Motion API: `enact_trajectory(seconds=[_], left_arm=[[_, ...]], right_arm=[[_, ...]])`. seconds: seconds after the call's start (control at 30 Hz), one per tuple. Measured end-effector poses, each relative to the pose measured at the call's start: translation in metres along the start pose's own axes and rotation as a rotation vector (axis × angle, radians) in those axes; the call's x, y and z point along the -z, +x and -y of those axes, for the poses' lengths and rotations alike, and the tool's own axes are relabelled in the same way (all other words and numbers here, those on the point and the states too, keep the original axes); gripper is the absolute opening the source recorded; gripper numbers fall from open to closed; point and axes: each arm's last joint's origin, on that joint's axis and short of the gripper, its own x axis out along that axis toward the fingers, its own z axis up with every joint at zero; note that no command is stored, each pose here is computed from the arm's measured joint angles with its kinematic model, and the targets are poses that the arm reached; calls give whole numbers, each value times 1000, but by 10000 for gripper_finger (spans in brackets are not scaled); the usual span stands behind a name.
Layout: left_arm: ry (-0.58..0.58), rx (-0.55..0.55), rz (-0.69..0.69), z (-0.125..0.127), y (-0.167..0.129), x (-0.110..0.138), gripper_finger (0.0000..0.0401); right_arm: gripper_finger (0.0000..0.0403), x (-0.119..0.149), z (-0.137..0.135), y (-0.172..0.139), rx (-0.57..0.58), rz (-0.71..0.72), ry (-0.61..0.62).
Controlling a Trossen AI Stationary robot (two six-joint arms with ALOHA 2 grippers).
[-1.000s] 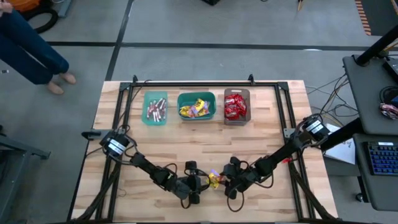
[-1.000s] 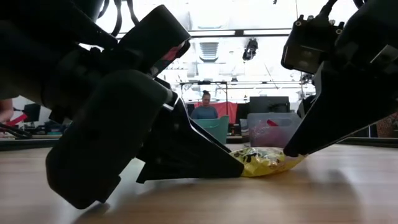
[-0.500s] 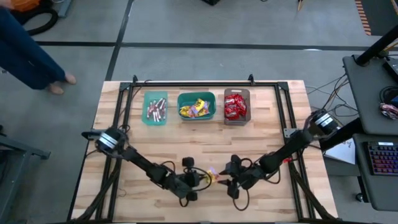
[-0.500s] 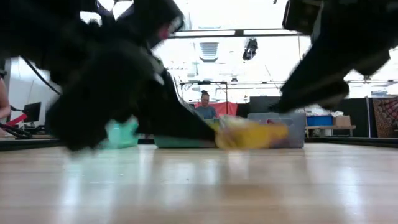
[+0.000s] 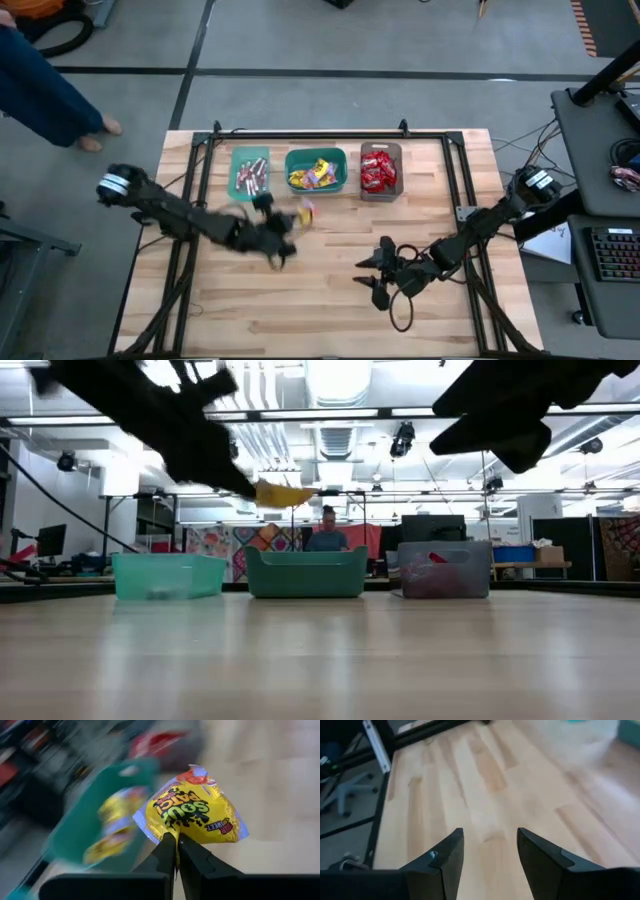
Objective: Sort candy
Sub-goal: Put the yellow candy into the green bin
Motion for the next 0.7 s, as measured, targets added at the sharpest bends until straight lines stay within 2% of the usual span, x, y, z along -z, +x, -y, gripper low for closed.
enact_trajectory(seconds=[0.17,0.37,0.53,0.7], left_arm=[[-119,-186,-80,-66,35,8,0],[-189,-182,-121,-118,71,10,0],[-183,-172,-157,-136,83,17,15],[-184,-140,-152,-137,84,16,60]], right_arm=[[173,1,4,4,87,52,-21],[173,2,5,7,109,58,-17],[173,2,6,8,113,58,-10],[173,1,7,9,117,59,-7]])
